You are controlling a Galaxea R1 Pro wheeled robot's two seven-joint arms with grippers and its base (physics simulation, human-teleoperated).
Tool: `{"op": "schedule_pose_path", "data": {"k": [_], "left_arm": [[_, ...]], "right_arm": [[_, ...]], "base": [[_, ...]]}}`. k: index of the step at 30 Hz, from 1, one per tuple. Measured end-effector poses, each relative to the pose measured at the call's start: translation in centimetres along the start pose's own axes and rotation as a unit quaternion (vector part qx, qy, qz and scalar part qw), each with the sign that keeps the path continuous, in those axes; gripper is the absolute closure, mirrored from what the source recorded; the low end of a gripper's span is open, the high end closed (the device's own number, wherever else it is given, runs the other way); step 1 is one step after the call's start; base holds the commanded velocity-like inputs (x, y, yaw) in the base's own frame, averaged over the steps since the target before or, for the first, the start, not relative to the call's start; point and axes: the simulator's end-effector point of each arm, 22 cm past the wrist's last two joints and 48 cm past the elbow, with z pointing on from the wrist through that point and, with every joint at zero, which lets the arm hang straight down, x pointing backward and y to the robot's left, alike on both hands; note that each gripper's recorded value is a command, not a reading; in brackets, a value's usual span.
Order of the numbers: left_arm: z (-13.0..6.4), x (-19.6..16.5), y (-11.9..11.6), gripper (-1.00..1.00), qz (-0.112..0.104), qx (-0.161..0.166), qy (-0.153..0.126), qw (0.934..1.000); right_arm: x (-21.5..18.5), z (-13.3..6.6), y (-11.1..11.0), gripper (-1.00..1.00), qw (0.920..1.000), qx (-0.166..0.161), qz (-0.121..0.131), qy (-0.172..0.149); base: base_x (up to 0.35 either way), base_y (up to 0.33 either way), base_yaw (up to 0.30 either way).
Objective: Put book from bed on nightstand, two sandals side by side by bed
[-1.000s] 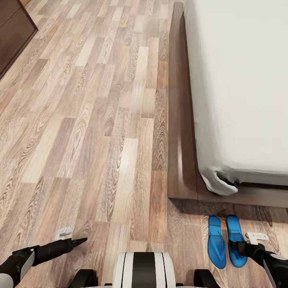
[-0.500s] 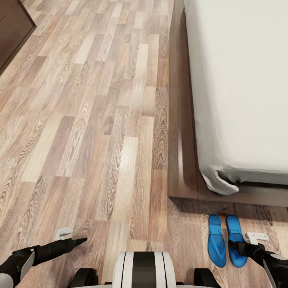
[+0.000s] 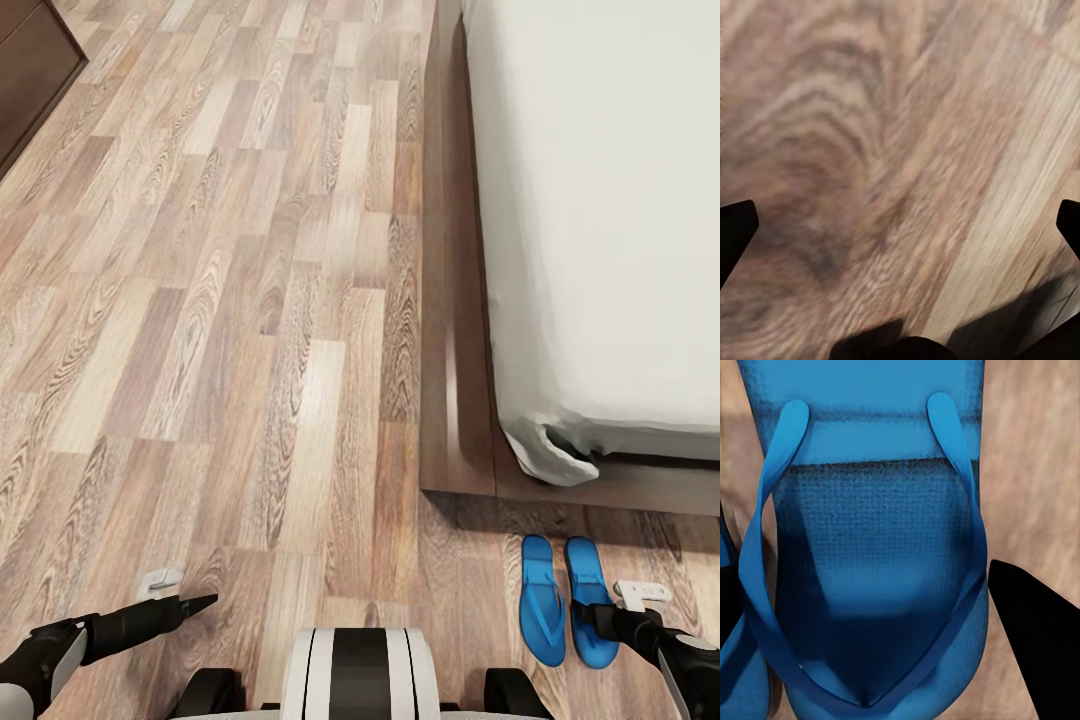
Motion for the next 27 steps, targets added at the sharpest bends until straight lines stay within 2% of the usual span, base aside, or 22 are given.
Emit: {"op": "schedule_pose_path", "data": {"k": [1, 2, 23, 27], "left_arm": [[-0.02, 0.00, 0.02, -1.00, 0.000, 0.000, 0.000, 1.0000], [-0.02, 0.00, 0.02, -1.00, 0.000, 0.000, 0.000, 1.0000], [0.01, 0.02, -0.05, -1.00, 0.000, 0.001, 0.000, 1.0000], [-0.36, -0.63, -0.51, -1.00, 0.004, 0.004, -0.007, 1.0000]], "right_arm": [[0.00, 0.00, 0.00, 1.00, 1.0000, 0.000, 0.000, 0.000], [0.00, 0.00, 0.00, -1.00, 1.0000, 0.000, 0.000, 0.000], [0.00, 0.00, -0.02, -1.00, 1.0000, 0.001, 0.000, 0.000], [-0.73, -0.41, -0.04, -1.00, 1.0000, 0.000, 0.001, -0.008]], "base": [[0.000, 0.000, 0.000], [0.000, 0.000, 0.000], [0.000, 0.000, 0.000], [0.000, 0.000, 0.000]]}}
